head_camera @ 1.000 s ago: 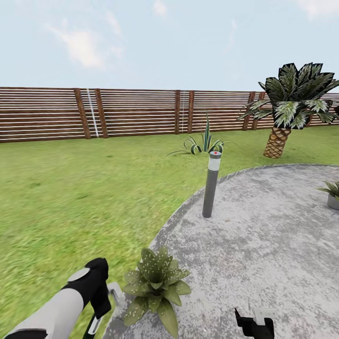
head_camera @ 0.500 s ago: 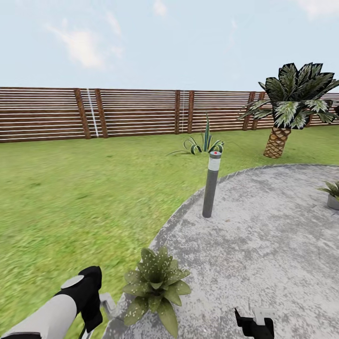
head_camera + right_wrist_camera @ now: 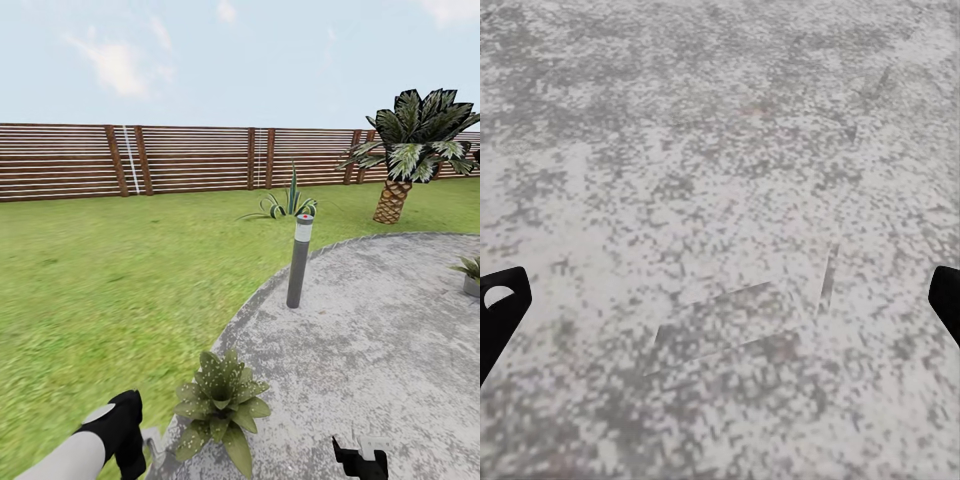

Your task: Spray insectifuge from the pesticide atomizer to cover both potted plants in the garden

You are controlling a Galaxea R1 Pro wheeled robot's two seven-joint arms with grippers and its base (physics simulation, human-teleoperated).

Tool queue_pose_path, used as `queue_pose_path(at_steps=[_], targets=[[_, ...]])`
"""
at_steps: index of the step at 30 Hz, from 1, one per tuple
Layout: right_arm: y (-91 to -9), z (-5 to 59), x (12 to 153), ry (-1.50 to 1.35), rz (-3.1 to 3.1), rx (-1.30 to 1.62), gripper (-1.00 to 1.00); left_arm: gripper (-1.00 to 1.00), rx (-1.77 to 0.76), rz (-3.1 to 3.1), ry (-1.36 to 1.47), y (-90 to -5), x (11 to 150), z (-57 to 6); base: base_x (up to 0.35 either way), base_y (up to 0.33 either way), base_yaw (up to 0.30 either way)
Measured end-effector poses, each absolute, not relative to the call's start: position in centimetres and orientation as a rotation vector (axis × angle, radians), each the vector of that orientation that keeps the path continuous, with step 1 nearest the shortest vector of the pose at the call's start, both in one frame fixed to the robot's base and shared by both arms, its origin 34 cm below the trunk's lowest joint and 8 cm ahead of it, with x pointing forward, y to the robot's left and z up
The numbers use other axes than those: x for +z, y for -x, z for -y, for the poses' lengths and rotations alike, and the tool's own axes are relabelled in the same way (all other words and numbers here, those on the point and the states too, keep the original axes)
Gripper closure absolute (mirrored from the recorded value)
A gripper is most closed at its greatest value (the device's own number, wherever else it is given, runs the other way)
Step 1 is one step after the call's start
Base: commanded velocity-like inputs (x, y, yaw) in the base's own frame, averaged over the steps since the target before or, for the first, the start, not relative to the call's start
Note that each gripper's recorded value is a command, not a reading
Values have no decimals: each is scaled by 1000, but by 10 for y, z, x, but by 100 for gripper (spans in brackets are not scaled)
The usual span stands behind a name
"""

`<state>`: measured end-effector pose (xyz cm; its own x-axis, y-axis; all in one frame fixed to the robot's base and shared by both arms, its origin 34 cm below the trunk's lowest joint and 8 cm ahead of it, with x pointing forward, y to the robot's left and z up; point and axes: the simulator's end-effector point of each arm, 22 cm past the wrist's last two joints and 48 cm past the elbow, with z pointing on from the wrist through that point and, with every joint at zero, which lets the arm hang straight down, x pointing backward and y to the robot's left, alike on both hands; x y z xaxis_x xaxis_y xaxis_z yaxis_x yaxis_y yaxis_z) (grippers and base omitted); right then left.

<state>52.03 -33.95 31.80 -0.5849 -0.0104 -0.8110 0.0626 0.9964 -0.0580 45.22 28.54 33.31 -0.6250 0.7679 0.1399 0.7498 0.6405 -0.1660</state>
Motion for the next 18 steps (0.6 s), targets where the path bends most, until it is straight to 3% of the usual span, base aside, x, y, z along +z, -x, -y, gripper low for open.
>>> queue_pose_path(at_steps=[9,18], targets=[[-520,340,318,-38,-2193,-100,-100,100,87,2741,1304,-491,352,-278,0,0,0],[-520,341,318,-37,-2193,-101,-100,100,122,2682,1246,-450,331,-289,0,0,0]])
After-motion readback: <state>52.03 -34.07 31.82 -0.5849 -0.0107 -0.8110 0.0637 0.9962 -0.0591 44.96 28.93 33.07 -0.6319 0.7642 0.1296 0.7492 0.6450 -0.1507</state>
